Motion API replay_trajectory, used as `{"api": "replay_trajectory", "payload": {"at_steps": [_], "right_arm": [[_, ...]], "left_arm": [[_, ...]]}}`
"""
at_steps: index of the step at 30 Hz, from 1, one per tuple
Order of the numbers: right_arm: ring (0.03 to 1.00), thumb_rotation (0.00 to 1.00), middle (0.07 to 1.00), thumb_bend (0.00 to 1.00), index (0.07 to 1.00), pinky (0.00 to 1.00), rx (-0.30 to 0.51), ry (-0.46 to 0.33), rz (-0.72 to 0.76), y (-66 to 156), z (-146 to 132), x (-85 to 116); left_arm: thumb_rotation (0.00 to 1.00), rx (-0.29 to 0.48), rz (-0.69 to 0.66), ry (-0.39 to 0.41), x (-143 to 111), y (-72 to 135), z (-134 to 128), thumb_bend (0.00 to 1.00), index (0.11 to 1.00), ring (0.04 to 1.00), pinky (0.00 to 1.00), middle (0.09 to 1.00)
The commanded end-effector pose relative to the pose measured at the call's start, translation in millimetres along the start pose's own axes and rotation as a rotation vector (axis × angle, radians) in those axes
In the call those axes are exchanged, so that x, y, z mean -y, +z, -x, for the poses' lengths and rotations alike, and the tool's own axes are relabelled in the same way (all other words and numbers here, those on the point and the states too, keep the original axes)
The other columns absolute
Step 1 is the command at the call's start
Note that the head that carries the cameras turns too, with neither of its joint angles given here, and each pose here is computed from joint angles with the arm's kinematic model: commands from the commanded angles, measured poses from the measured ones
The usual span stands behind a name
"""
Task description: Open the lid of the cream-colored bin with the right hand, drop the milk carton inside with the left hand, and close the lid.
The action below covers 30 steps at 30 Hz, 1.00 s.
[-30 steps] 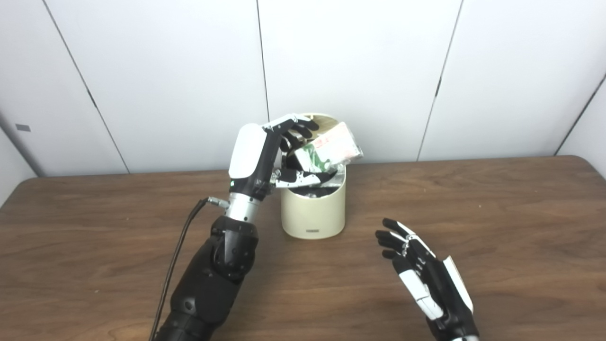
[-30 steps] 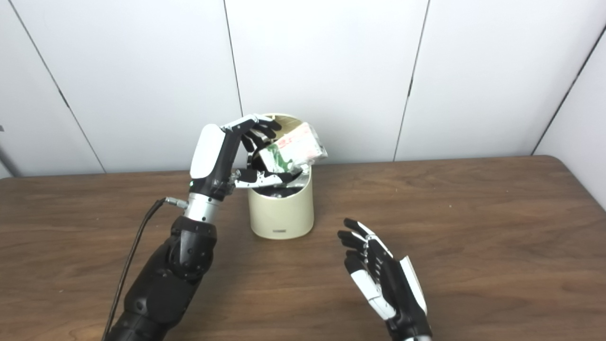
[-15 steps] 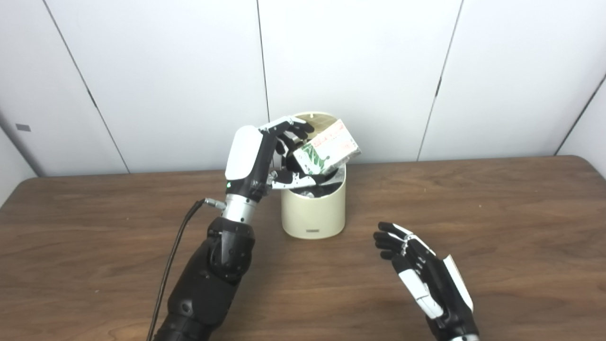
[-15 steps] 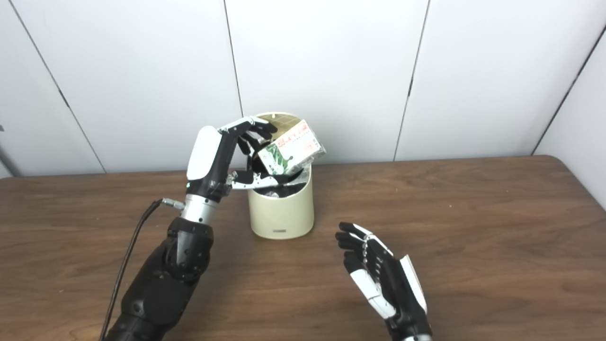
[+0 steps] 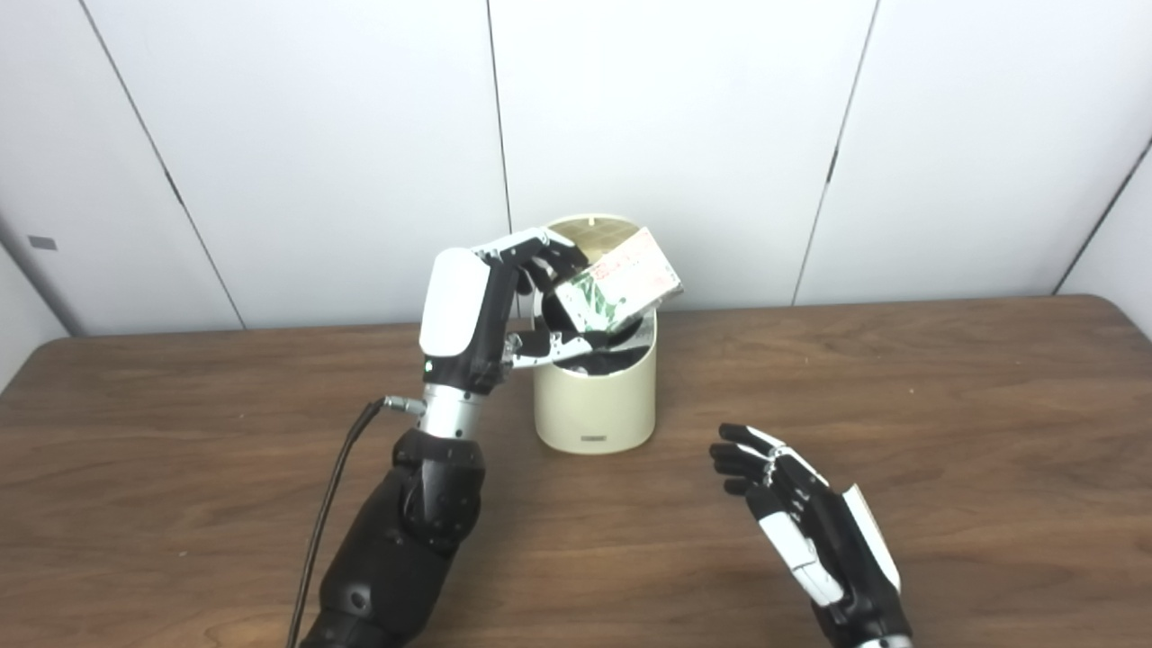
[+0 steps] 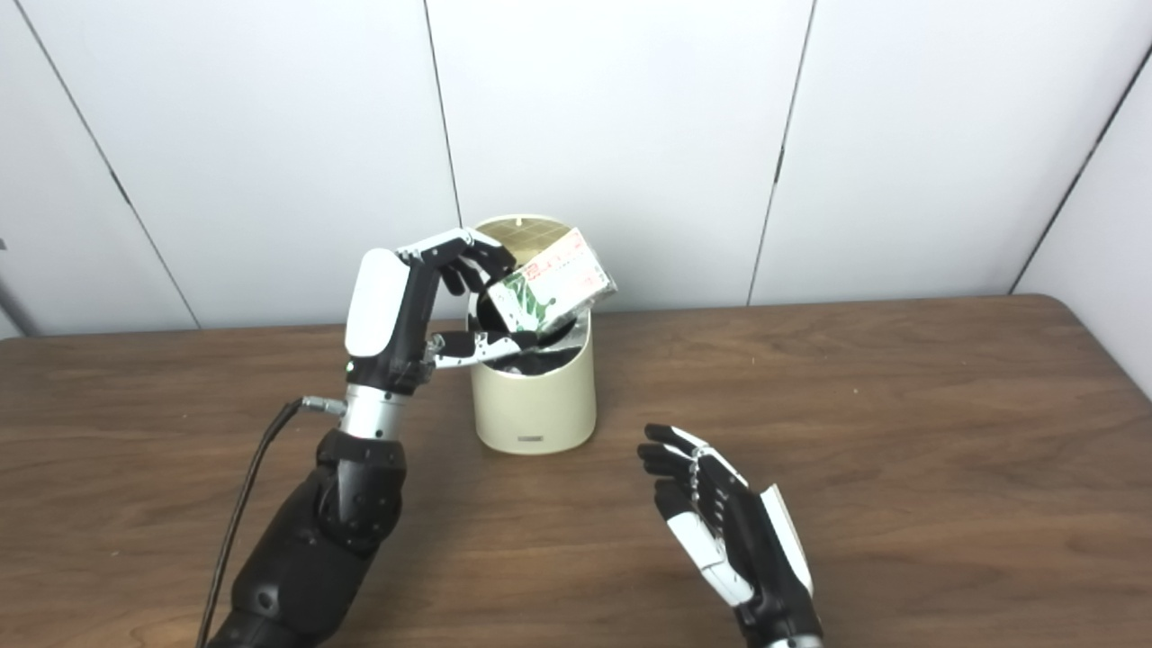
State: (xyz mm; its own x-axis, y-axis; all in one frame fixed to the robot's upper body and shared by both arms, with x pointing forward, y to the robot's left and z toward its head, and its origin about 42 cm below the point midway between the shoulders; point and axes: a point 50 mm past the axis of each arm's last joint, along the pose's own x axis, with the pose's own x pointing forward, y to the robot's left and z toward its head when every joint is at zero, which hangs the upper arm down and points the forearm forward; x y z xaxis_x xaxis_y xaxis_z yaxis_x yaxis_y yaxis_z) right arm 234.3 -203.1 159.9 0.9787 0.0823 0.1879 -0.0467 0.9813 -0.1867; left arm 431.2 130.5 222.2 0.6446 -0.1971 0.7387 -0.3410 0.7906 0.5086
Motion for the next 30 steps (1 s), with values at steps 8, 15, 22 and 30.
{"api": "replay_trajectory", "payload": {"at_steps": [8,15,22,30], "right_arm": [[0.777,0.84,0.764,0.60,0.787,0.75,0.068,-0.002,-0.015,11.5,-6.0,2.0],[0.772,0.84,0.762,0.59,0.785,0.74,0.067,0.001,-0.007,9.4,-6.5,3.4],[0.772,0.82,0.767,0.58,0.801,0.74,0.065,-0.006,-0.017,8.8,-6.5,3.4],[0.811,0.81,0.803,0.56,0.832,0.77,0.103,-0.021,-0.020,10.6,-11.3,8.9]], "left_arm": [[0.06,0.064,-0.046,0.142,-15.3,11.3,-9.7,0.52,0.494,0.505,0.40,0.601],[0.05,0.080,-0.044,0.145,-21.3,15.3,-5.2,0.52,0.492,0.471,0.38,0.564],[0.05,0.084,-0.003,0.130,-32.2,20.7,1.3,0.52,0.491,0.443,0.36,0.538],[0.06,-0.092,0.205,0.089,-69.8,38.1,40.0,0.51,0.492,0.456,0.38,0.548]]}}
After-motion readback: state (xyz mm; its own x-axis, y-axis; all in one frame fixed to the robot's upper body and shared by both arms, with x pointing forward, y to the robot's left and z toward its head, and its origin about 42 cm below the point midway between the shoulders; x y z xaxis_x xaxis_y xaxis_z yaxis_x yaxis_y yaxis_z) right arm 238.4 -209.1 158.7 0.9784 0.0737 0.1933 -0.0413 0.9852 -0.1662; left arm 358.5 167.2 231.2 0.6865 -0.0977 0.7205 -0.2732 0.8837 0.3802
